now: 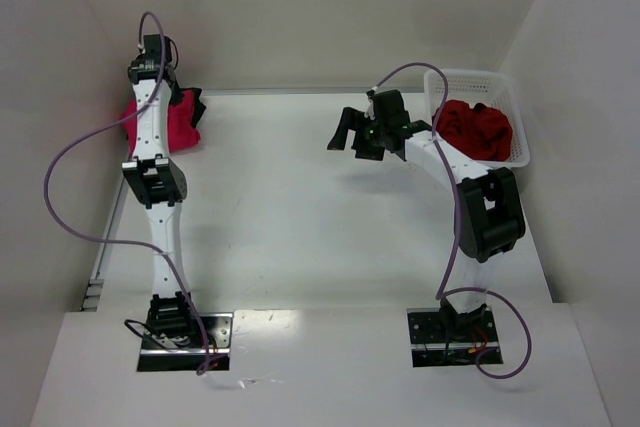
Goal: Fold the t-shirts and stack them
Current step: Put the neatly folded tshirt into the corner of the board with the left arm
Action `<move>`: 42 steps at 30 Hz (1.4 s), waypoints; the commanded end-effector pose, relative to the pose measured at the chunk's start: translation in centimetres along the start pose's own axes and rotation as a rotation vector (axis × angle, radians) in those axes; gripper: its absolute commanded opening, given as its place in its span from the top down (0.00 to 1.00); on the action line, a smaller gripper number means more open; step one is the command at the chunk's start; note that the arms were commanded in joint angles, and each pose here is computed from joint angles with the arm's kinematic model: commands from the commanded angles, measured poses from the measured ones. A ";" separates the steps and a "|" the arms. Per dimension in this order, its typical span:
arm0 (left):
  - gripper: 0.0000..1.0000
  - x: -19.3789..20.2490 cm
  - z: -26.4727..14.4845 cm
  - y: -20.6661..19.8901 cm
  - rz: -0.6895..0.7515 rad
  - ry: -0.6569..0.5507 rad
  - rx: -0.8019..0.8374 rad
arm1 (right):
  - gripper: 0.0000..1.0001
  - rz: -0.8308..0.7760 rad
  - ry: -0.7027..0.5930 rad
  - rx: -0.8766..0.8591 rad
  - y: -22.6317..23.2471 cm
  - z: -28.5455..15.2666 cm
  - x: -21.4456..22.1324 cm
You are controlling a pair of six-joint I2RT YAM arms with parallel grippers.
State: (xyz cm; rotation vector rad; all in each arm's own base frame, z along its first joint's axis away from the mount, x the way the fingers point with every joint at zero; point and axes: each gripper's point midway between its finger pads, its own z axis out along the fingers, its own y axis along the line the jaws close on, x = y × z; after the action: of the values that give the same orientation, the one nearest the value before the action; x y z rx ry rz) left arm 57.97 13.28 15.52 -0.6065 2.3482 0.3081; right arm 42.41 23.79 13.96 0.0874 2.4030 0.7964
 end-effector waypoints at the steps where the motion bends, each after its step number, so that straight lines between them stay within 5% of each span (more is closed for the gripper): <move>1: 0.64 2.1 3.2 2.8 0.000 0.058 -0.107 | 0.00 -0.036 -0.087 -0.023 1.3 -1.8 -2.1; 19: 0.72 8.3 6.3 -4.9 0.147 0.242 0.327 | 0.00 -0.039 -0.131 0.036 0.7 -2.5 -3.8; 24: 0.70 6.3 4.3 -4.7 0.164 0.192 0.305 | 0.00 -0.044 -0.154 0.033 1.2 -3.0 -4.5; 28: 0.58 3.3 1.0 -3.4 0.134 0.129 0.278 | 0.00 -0.068 -0.164 0.018 2.0 -3.6 -5.4; 34: 0.19 -1.4 -6.3 -0.2 0.117 -0.007 0.183 | 0.00 -0.042 -0.240 0.071 2.2 -5.9 -9.2; 42: 0.01 -6.3 -20.0 2.7 0.090 -0.259 0.217 | 0.00 -0.139 -0.397 0.154 2.9 -12.0 -13.4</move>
State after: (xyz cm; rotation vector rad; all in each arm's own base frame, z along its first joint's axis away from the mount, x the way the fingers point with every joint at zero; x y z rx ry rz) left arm 51.79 10.55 28.76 -0.3722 2.2587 0.1398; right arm 47.63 19.18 25.36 0.1338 2.1684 0.5662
